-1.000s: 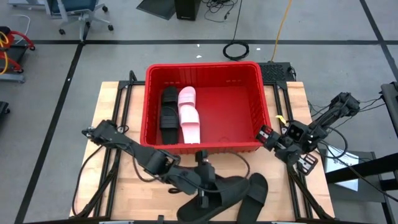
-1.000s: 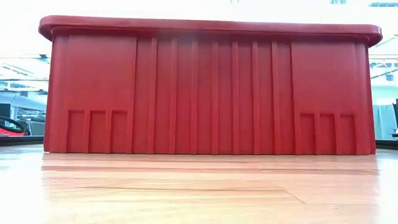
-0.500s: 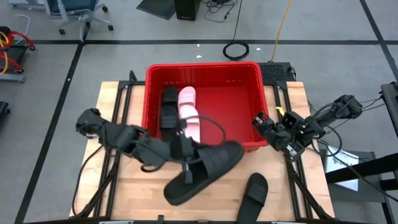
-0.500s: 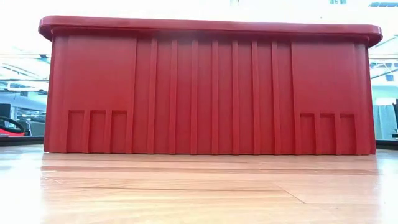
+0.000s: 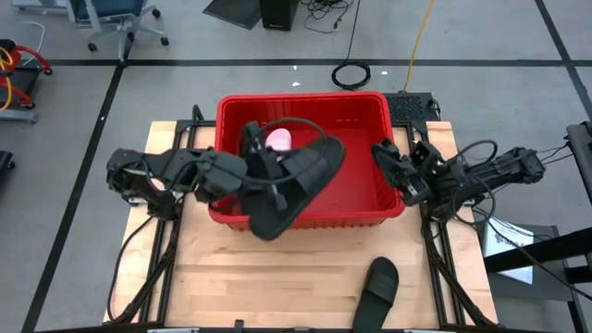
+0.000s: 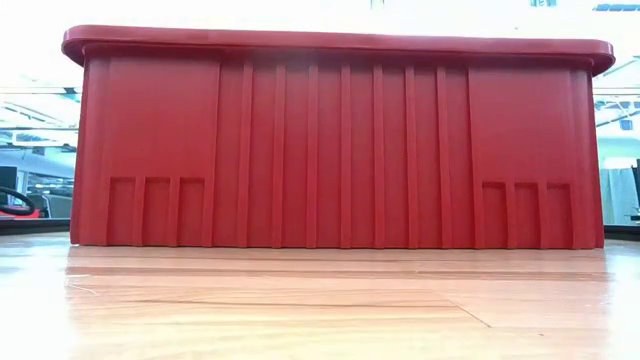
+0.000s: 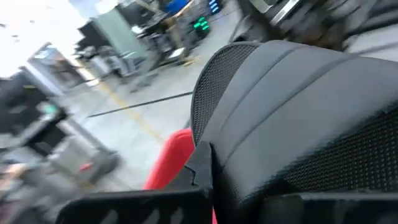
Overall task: Pick and place slides into bin
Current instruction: Put the black slide into the red bin
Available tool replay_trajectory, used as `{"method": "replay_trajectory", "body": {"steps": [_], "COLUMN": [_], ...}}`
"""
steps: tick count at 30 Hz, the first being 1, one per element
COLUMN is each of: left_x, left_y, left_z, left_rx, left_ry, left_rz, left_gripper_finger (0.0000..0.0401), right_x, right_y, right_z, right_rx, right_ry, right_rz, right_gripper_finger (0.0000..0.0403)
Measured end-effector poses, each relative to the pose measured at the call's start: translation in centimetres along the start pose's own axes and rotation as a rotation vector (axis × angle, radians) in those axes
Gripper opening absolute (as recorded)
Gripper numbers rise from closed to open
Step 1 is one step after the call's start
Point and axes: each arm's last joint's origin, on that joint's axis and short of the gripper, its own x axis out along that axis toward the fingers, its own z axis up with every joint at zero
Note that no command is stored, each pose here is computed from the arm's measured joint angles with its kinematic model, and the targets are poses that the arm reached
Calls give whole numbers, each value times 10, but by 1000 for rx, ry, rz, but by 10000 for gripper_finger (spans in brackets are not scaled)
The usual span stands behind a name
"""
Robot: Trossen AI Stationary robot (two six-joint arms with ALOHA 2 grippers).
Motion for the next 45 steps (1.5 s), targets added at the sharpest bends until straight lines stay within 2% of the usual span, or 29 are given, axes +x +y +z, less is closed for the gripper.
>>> {"method": "replay_trajectory", "body": {"steps": [9,15,20,28,35,45], "left_x": [24,34,46,79,124,178], "left_y": [36,51,64,84,79,53], "left_z": [-13,-22,-32,-50,-75,-114], "left_rx": [95,148,163,96,98,78], "left_ry": [111,179,255,332,424,550], "left_rz": [197,254,316,407,396,388], "left_gripper_finger": [3,21,15,14,20,21], "right_x": [5,7,8,7,0,-6], "right_y": [-16,-24,-27,-33,-36,-34], "right_z": [7,10,14,34,59,68], "right_rx": [-66,-103,-127,-155,-164,-167], "right_ry": [-45,-59,-73,-99,-74,-24], "right_rz": [-46,-67,-77,-113,-172,-203], "right_gripper_finger": [130,130,130,130,130,130]}}
